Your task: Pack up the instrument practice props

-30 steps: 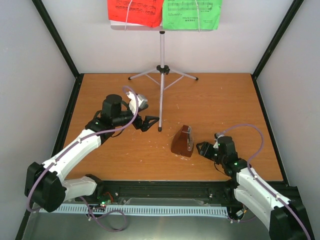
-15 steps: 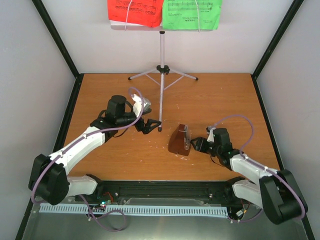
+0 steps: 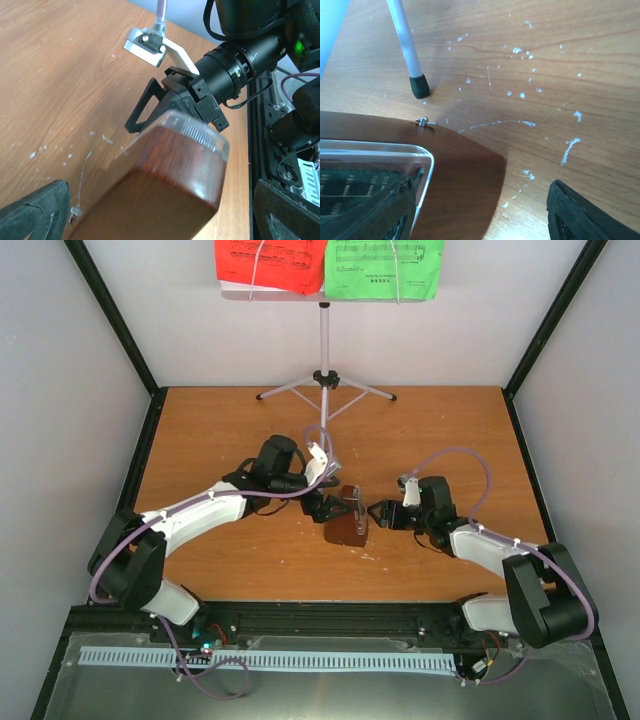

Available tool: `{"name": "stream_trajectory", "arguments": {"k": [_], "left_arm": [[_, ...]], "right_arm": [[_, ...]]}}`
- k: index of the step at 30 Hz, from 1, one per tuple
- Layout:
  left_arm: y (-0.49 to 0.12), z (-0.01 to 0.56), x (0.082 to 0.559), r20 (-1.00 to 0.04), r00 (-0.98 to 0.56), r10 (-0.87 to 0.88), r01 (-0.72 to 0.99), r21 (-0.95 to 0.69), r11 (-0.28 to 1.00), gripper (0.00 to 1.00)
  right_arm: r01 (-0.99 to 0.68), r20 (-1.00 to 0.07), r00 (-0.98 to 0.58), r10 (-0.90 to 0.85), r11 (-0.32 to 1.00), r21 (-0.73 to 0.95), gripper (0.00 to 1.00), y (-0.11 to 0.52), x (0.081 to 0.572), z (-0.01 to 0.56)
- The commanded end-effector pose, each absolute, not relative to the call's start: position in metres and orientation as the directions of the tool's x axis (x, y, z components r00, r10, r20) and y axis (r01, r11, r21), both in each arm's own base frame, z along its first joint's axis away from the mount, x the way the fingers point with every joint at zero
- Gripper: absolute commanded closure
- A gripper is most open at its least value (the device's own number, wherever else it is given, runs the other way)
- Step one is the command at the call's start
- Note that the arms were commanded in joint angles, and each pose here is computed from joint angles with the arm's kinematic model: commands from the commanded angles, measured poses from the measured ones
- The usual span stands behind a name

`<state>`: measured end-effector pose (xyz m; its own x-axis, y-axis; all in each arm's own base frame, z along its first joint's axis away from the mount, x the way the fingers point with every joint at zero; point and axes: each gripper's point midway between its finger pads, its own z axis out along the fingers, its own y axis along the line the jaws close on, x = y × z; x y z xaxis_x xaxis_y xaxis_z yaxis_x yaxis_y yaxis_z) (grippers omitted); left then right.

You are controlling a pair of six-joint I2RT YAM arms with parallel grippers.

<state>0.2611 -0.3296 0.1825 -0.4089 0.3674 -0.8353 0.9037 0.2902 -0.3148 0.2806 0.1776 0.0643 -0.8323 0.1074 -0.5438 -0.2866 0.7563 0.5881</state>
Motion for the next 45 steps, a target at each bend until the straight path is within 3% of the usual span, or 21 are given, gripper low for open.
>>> {"name": "stream_trajectory", "arguments": {"k": [1,10,20,33,38,42,45], "left_arm": [[-0.348,0.222,0.265,-0.904,-0.287,0.317,0.954,-0.241,0.177,0.01],[-0.362,0.216,0.247,-0.912,-0.268,0.309,0.963,-0.265,0.054,0.04],[-0.359,0.198,0.236,-0.869,-0.314,0.382,0.949,-0.295,0.107,0.31],[-0.358,0.201,0.200,-0.862,-0.361,0.356,0.933,-0.326,0.155,0.21],[-0.357,0.189,0.214,-0.858,-0.386,0.339,0.912,-0.299,0.280,0.11],[-0.352,0.182,0.209,-0.874,-0.367,0.319,0.918,-0.283,0.279,0.12],[-0.354,0.178,0.204,-0.870,-0.377,0.318,0.918,-0.307,0.251,0.19]], "right_arm": [[-0.301,-0.620,-0.774,0.127,0.788,0.537,0.26,0.165,0.287,0.084],[-0.269,-0.634,-0.759,0.149,0.814,0.514,0.13,0.150,0.272,0.081],[-0.233,-0.627,-0.749,0.211,0.803,0.548,0.04,0.143,0.258,0.083],[-0.243,-0.622,-0.747,0.233,0.776,0.582,0.00,0.144,0.245,0.086],[-0.237,-0.613,-0.744,0.266,0.753,0.614,0.00,0.145,0.240,0.086],[-0.229,-0.608,-0.749,0.265,0.757,0.612,0.00,0.143,0.235,0.080],[-0.225,-0.599,-0.757,0.260,0.758,0.612,0.00,0.143,0.235,0.078]]}}
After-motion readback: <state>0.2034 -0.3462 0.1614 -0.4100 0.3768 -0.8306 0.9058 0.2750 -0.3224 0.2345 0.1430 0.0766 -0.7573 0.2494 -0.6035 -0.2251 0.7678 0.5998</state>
